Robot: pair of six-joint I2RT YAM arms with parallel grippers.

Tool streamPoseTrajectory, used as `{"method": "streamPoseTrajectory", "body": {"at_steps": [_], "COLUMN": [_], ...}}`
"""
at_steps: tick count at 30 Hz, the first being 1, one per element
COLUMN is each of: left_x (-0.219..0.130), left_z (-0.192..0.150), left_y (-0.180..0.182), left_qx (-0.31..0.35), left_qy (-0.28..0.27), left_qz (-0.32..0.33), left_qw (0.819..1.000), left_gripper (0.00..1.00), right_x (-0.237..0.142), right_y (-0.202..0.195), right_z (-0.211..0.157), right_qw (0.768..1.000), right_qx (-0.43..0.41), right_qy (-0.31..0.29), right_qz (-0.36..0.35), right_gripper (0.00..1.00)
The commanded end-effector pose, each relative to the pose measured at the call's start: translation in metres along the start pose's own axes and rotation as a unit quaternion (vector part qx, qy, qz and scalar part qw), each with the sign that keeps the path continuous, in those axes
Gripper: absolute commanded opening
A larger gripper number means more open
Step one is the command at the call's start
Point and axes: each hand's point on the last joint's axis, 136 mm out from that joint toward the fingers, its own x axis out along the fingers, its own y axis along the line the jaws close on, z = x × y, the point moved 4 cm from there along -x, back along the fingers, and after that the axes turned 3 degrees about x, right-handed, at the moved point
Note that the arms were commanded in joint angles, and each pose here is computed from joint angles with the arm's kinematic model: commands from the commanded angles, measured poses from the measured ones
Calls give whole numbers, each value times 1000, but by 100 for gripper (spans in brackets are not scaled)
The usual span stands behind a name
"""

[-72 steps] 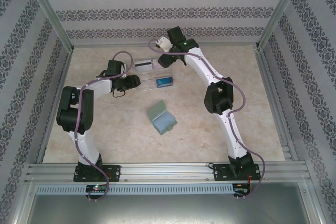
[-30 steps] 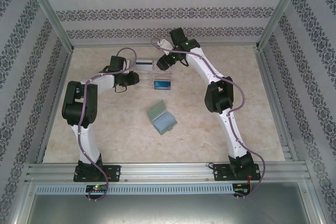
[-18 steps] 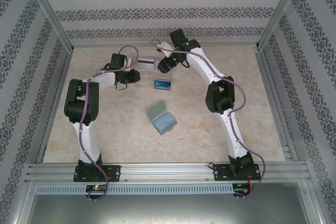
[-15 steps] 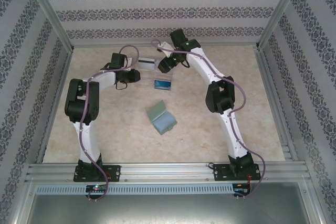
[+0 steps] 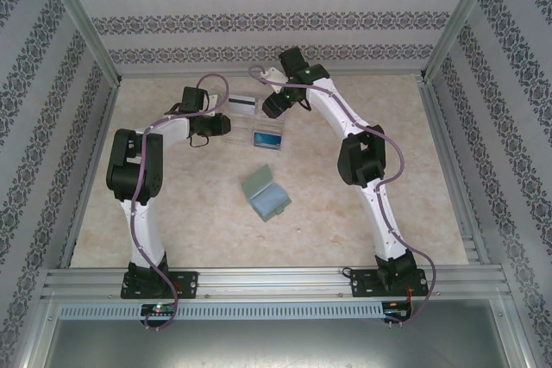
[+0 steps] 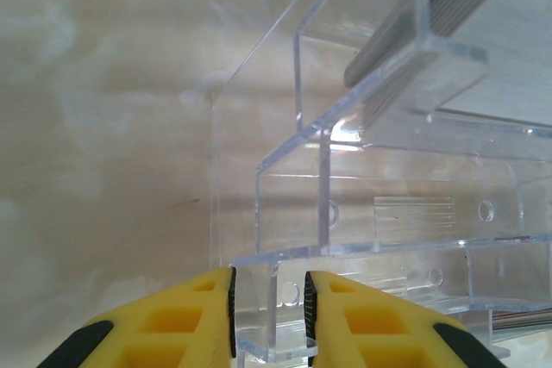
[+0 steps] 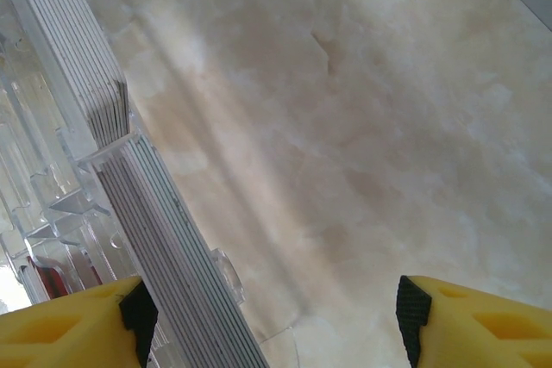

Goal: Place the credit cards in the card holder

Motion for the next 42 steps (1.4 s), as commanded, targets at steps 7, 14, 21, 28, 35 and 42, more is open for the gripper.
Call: {"method": "streamPoseTrajectory", "body": {"at_steps": [7, 14, 21, 28, 35, 42], "left_x": [11, 10, 10, 9, 9, 9], "left_z": [-25, -24, -22, -21, -22, -22], "left_y": [3, 1, 2, 0, 0, 0], "left_qx": [-8, -6, -6, -7, -5, -4], "left_qy": [52, 53, 50, 50, 53, 53], "left_qz": [-14, -19, -18, -19, -21, -22], "left_qw": [999, 998, 999, 999, 998, 998], "left_gripper": [25, 25, 25, 25, 25, 25], "right_x": [-39, -48, -40, -45, -55, -60], "right_y": [-8, -9, -8, -7, -9, -7], "right_z": [26, 33, 26, 31, 36, 39], "right_qw": [998, 997, 998, 998, 996, 996], "right_qx": [13, 20, 19, 20, 28, 31], "right_qy": [-55, -71, -57, -67, -82, -88], "right_qz": [-16, -10, 2, 2, 8, 10], "right_gripper": [70, 67, 60, 49, 44, 39]}}
